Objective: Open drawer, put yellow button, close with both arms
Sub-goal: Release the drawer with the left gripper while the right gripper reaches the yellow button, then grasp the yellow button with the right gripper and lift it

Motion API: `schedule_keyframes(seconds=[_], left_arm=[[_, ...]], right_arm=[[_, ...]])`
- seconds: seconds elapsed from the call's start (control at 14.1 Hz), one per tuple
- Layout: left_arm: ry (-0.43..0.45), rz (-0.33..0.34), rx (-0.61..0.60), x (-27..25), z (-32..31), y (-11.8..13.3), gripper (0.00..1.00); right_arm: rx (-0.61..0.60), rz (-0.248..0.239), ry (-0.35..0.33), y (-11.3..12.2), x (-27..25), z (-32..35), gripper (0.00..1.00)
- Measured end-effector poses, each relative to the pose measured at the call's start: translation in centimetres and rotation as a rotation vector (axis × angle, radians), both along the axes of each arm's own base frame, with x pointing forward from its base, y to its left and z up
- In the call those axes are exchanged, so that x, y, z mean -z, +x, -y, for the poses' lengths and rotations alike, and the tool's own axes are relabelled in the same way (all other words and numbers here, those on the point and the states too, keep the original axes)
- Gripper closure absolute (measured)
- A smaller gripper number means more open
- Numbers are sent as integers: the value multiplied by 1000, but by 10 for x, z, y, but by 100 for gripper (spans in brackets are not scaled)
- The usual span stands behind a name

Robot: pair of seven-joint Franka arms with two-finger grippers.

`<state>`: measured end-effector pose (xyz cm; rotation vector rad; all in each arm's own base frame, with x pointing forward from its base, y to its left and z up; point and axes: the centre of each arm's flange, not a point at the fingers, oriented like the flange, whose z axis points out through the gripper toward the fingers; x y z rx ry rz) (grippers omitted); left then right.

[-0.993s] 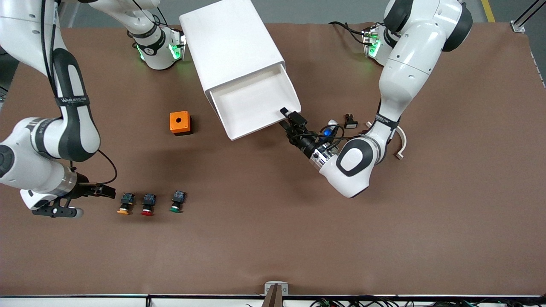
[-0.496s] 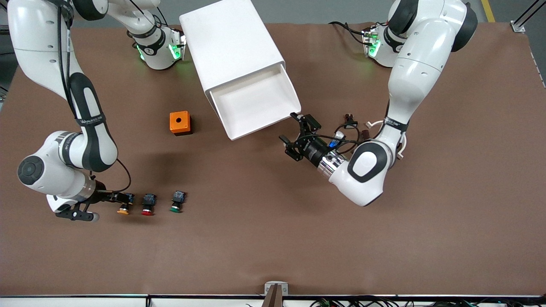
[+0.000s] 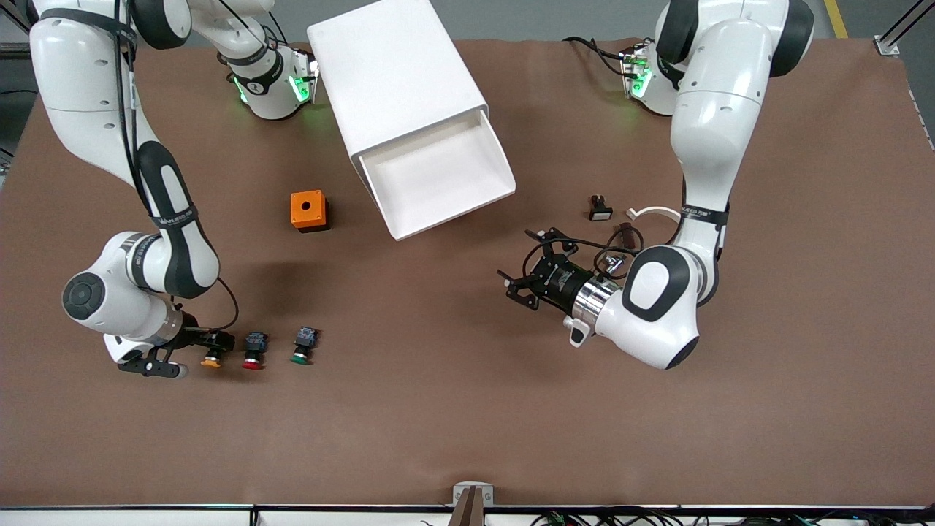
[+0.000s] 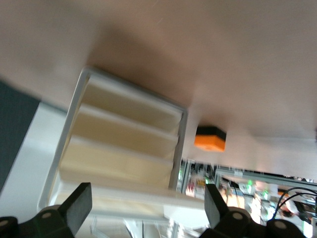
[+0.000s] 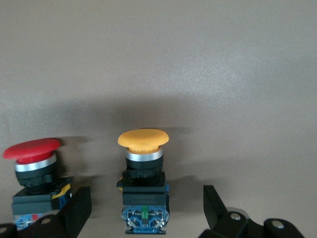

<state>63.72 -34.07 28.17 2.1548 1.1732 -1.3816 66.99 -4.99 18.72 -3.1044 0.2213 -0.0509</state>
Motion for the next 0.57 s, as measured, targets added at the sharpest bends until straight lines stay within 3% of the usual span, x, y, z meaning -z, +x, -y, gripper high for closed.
schedule_keyframes(seconds=[0.21, 0.28, 0.57], left_arm=[[78, 253, 78, -32, 1, 8, 0], [114, 324, 92, -44, 2, 11, 0], [261, 550, 162, -76, 11, 15, 0]], right_arm=[[-2, -11, -1, -2, 11, -1, 4], [-2, -14, -2, -2, 13, -1, 10], [1, -11, -4, -2, 11, 1, 57]])
